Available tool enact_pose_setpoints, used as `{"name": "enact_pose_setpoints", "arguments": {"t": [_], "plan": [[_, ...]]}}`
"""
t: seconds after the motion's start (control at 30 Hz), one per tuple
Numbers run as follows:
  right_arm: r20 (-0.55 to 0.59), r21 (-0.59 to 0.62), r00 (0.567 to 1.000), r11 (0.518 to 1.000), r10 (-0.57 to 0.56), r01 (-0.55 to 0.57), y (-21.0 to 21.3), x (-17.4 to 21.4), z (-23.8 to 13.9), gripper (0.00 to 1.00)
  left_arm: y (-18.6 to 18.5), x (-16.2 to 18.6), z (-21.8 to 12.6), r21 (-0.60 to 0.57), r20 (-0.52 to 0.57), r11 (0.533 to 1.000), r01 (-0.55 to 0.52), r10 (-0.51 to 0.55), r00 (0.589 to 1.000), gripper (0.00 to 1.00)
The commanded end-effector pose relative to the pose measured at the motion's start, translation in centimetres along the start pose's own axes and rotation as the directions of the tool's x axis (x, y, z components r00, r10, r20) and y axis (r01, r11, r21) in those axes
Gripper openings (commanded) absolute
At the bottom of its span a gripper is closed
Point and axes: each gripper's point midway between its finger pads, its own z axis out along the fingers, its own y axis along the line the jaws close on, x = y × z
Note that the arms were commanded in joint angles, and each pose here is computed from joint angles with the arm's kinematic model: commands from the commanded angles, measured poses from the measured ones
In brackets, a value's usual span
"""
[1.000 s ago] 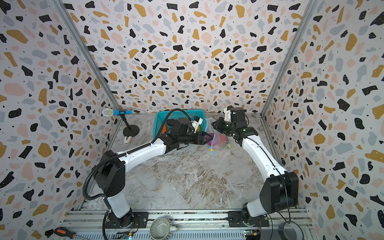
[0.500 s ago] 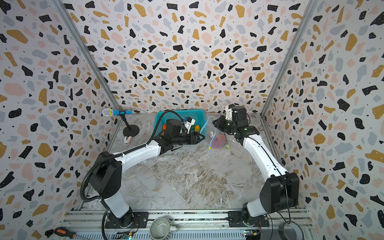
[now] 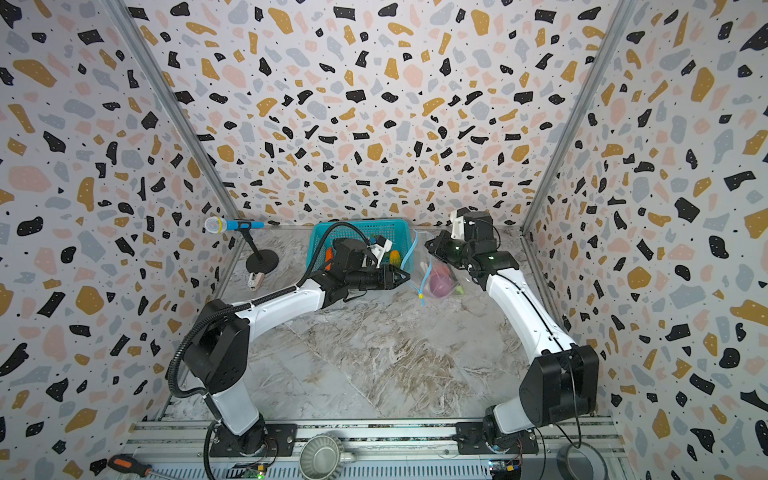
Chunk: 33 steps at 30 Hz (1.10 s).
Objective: Place the food in the zip-top bag and seal the zipper
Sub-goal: 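Raise the open left gripper out of the bag mouth, then move the left gripper over the teal basket above the black round vegetable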
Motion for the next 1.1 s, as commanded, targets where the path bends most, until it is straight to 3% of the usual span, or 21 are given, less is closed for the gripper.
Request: {"name": "enact_pose_setpoints", "arguments": {"t": [0.0, 0.23, 0.57, 0.93, 1.07], "plan": [[0.025, 0.001, 0.999, 1.000, -0.027, 0.027, 0.2, -0.1, -1.2, 0.00, 2.2, -3.3, -3.0, -0.188, 0.053, 0.980, -0.072, 0.083, 0.995, 0.52], [0.015, 0.004, 1.000, 1.000, -0.027, 0.027, -0.7, 1.0, -0.7, 0.00, 10.4, -7.0, -5.1, -0.540, 0.023, 0.839, -0.068, 0.095, 0.995, 0.71], [-0.026, 0.001, 0.998, 0.999, -0.050, 0.050, -1.3, 2.5, 0.9, 0.00, 19.7, -12.1, -6.6, -0.741, 0.051, 0.671, -0.022, 0.090, 0.995, 0.86], [-0.063, 0.010, 0.995, 0.997, -0.078, 0.079, -1.5, 2.6, 2.5, 0.00, 25.8, -15.5, -6.2, -0.803, 0.084, 0.595, 0.008, 0.099, 0.992, 0.91], [-0.065, 0.013, 0.995, 0.997, -0.078, 0.079, -1.6, 2.4, 2.8, 0.00, 27.2, -16.0, -5.7, -0.797, 0.100, 0.604, 0.026, 0.089, 0.991, 0.91]]}}
